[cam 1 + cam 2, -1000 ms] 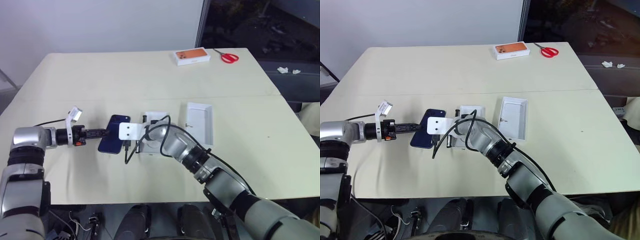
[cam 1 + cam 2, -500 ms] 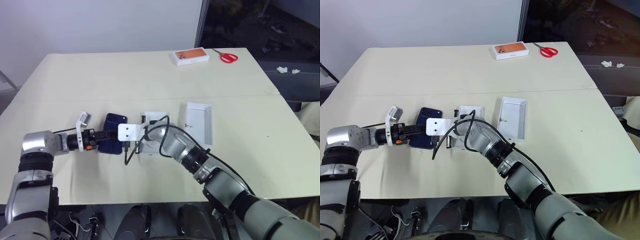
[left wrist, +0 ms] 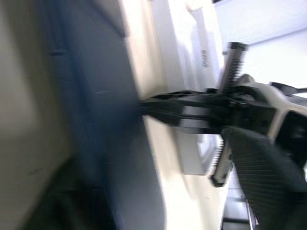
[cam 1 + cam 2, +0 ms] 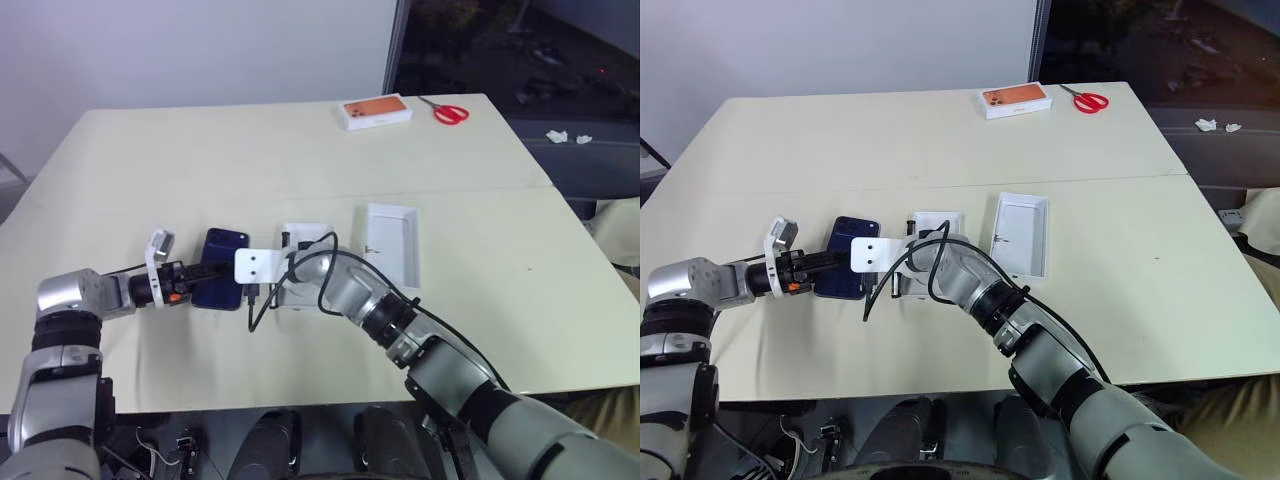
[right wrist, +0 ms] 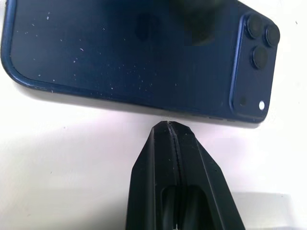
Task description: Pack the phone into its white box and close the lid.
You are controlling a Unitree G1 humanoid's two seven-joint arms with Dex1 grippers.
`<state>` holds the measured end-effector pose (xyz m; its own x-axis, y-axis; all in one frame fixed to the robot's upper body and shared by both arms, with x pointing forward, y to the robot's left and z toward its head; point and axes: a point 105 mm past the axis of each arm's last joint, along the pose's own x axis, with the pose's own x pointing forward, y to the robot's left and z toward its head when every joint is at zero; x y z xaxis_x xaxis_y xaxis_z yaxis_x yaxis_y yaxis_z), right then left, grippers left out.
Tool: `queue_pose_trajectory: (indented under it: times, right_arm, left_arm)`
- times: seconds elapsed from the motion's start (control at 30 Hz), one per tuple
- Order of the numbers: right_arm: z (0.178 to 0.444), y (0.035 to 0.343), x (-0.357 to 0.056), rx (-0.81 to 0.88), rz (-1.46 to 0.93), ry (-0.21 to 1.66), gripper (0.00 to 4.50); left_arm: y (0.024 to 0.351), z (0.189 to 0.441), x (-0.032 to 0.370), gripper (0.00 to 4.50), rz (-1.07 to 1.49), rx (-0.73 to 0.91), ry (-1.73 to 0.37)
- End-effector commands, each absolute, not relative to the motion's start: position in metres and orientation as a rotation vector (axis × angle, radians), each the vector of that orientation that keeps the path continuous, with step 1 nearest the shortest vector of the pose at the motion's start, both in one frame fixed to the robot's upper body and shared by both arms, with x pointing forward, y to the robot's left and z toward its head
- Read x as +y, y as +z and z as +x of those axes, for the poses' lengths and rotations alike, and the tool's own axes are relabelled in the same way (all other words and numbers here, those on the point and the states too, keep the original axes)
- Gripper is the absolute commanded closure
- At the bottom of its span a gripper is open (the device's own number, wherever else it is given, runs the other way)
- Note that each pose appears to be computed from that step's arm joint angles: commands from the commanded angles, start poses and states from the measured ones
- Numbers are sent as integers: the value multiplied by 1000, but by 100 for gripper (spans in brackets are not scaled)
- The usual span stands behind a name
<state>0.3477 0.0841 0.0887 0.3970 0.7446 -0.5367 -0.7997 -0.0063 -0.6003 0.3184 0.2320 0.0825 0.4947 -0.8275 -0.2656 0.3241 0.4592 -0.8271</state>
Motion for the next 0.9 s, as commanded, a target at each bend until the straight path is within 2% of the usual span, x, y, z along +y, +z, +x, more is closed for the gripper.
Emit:
queue_pose_trajectory:
  times: [0.03, 0.3, 0.43, 0.83, 0.9]
  right_arm:
    - [347, 96, 89, 40, -1011, 1225, 450]
    - [347, 96, 89, 37, -1014, 1223, 450]
    - [347, 96, 88, 37, -1016, 1222, 450]
    - [351, 98, 84, 37, -1011, 1206, 450]
    - [351, 98, 84, 37, -1012, 1205, 450]
  left_arm:
    - [75, 310, 235, 225, -803, 788, -774]
    - [71, 299, 233, 225, -822, 816, -793]
    - [73, 300, 233, 352, -828, 807, -789]
    - [71, 295, 232, 352, -870, 803, -795]
    - [71, 295, 233, 406, -879, 801, -785]
